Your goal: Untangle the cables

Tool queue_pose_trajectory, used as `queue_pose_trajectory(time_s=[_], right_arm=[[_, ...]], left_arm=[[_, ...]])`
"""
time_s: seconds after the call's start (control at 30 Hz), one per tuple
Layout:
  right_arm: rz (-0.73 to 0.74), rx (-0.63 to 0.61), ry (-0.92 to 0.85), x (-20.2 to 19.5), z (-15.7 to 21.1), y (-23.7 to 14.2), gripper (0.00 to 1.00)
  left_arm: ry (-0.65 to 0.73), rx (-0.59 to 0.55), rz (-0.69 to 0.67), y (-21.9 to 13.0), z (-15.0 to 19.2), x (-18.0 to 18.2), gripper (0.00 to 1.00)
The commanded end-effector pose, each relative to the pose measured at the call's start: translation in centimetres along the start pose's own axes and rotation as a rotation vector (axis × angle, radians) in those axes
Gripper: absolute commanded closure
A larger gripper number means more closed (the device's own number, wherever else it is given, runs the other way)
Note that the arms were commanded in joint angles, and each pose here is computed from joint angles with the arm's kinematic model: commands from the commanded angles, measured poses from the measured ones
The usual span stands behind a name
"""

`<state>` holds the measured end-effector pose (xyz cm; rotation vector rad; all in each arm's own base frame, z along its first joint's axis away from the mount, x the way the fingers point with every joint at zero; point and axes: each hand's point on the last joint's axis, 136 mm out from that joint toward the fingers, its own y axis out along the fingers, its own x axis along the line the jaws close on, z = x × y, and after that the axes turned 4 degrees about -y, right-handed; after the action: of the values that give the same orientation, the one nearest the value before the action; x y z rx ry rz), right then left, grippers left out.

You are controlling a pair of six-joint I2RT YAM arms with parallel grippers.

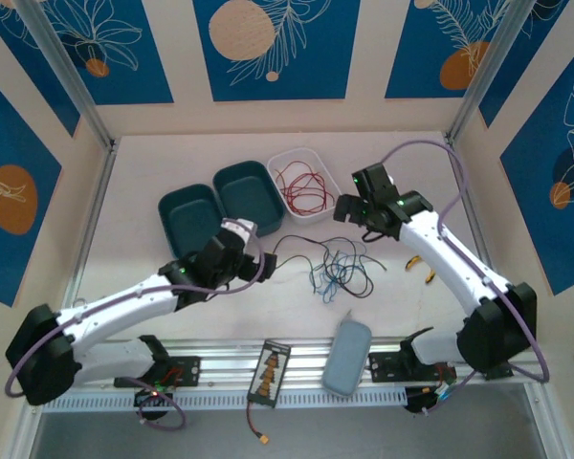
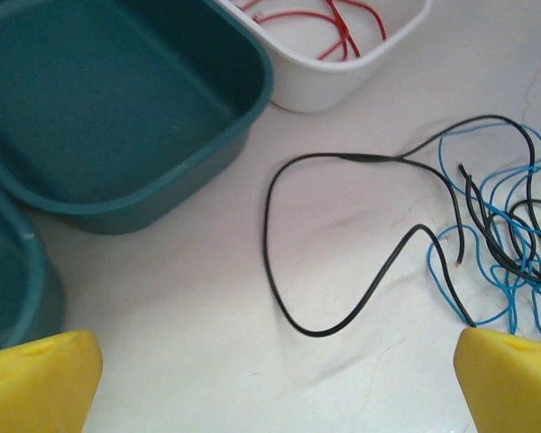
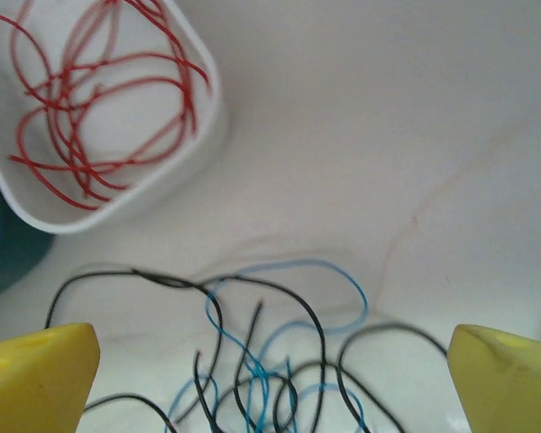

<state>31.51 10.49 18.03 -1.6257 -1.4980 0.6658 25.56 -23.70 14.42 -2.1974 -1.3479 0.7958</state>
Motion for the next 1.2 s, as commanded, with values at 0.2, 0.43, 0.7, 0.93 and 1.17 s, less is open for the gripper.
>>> queue_pose_trajectory(time_s=[0.2,0.43,0.7,0.93,1.17], right_arm=[[-0.057,0.116,0.212,-3.1,4.8,0.0,0.01],[-0.030,0.146,0.223,-3.9,5.9,0.5,0.01],[-0.030,0.142,0.233,-4.0,5.9,0.8,0.01],[-0.022,0.145,0.240,-4.2,5.9,1.0,0.01],[-0.022,0.148,0.246,-4.0,5.7,1.3,0.01]], left_arm=[[-0.064,0.199,0.028,4.7,2.1,-2.1,0.00],[-0.268,0.240,-0.128,7.1,3.2,-0.4,0.00],[-0.368,0.275,-0.112,8.9,4.5,-1.1,0.03],[-0.156,0.314,-0.038,9.2,4.2,-2.5,0.14],[0.057,0.381,0.035,9.4,4.4,-3.9,0.23]])
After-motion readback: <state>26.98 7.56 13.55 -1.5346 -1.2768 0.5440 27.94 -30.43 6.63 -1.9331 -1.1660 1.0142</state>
